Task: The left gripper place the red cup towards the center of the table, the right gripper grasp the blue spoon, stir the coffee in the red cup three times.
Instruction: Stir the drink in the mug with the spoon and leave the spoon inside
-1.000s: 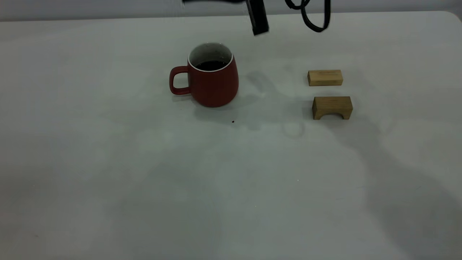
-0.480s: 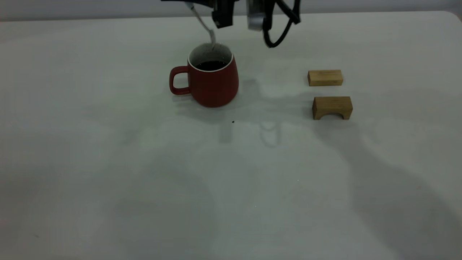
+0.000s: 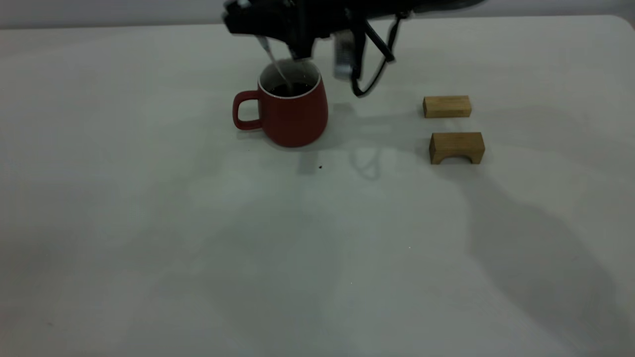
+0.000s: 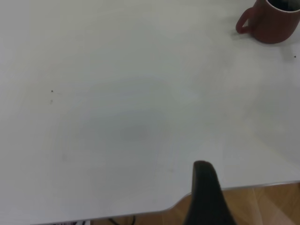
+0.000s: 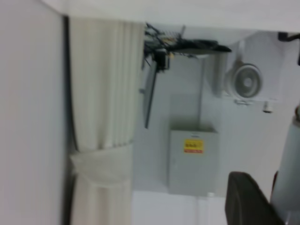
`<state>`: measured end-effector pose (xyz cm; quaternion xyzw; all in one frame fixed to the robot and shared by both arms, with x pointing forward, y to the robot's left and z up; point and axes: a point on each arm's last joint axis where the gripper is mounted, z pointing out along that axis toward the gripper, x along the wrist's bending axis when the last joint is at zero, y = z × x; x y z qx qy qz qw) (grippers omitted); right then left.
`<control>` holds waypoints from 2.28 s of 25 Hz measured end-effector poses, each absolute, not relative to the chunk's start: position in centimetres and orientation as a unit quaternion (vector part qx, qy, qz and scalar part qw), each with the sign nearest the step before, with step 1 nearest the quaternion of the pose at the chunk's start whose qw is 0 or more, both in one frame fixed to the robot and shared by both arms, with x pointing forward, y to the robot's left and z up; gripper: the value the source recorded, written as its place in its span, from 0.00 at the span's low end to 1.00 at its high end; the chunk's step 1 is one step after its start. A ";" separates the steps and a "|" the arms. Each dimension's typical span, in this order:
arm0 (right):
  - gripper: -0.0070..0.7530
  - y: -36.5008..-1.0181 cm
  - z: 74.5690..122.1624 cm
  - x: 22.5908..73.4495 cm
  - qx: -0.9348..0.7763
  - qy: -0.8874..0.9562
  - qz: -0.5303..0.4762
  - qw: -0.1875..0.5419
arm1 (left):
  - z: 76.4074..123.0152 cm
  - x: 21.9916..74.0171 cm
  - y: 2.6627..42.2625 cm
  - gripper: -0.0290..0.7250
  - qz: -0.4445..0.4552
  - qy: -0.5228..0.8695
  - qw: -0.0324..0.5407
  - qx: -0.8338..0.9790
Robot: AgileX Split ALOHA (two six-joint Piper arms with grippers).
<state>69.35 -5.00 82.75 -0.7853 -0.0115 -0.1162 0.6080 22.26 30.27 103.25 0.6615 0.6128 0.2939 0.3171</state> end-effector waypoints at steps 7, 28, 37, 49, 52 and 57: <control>0.18 -4.8 82.7 70.0 -0.776 -0.006 -0.109 0.621 | 103.3 22.3 30.3 0.77 0.294 0.613 0.317 0.661; 0.18 -3.9 81.4 69.9 -0.765 -0.019 -0.088 0.637 | 103.3 22.3 30.3 0.77 0.293 0.615 0.318 0.660; 0.18 -7.2 81.2 71.1 -0.774 0.000 -0.114 0.624 | 103.3 22.3 30.3 0.77 0.294 0.613 0.317 0.661; 0.18 -3.2 82.2 70.8 -0.757 -0.041 -0.115 0.641 | 103.3 22.3 30.3 0.77 0.294 0.613 0.317 0.661; 0.18 -4.8 82.1 71.8 -0.760 -0.031 -0.127 0.637 | 103.3 22.3 30.3 0.77 0.294 0.613 0.317 0.661; 0.18 -7.3 81.0 71.3 -0.773 0.008 -0.110 0.625 | 103.3 22.3 30.3 0.77 0.294 0.613 0.317 0.661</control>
